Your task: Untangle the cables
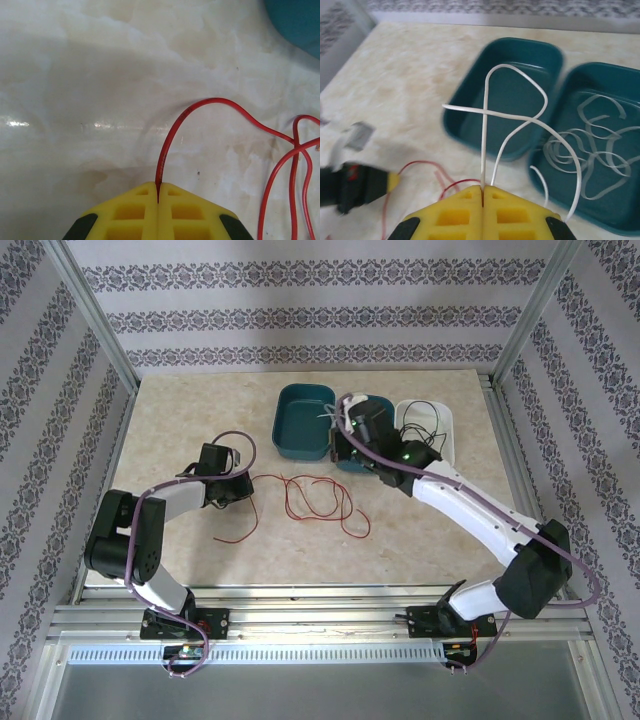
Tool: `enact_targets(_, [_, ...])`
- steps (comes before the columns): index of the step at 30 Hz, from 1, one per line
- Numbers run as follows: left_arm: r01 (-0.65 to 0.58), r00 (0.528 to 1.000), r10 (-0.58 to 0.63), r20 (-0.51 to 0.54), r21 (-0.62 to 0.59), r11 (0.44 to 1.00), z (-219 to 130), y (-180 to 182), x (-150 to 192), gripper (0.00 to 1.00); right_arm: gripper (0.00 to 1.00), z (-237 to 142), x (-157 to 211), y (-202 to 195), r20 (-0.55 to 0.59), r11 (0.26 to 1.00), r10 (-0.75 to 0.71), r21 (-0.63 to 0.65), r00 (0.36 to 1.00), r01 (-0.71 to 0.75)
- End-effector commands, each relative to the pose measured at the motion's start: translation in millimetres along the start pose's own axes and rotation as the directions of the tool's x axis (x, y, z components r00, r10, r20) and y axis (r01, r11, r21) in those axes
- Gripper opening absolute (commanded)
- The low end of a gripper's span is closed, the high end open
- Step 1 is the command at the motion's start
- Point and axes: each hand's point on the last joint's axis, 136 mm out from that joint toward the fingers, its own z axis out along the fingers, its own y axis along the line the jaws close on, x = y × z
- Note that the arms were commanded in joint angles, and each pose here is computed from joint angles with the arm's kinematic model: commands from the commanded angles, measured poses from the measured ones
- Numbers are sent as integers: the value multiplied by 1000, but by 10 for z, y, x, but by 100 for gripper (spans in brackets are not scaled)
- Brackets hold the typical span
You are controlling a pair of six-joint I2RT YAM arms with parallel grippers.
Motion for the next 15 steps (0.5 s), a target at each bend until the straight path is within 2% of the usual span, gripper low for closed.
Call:
enact_targets(1, [6, 999, -8, 46, 42, 999, -97, -72, -86, 3, 0, 119, 28, -393, -40, 989, 92, 118, 995, -86])
enact_targets(8, [4, 998, -7, 60, 49, 999, -168, -85, -70, 4, 0, 536, 20, -905, -81, 963, 153, 235, 985, -130])
enact_targets(15, [-11, 997, 7, 71, 53, 999, -244, -104, -49, 4, 0, 1039, 133, -1079, -157, 954, 200, 257, 967, -156])
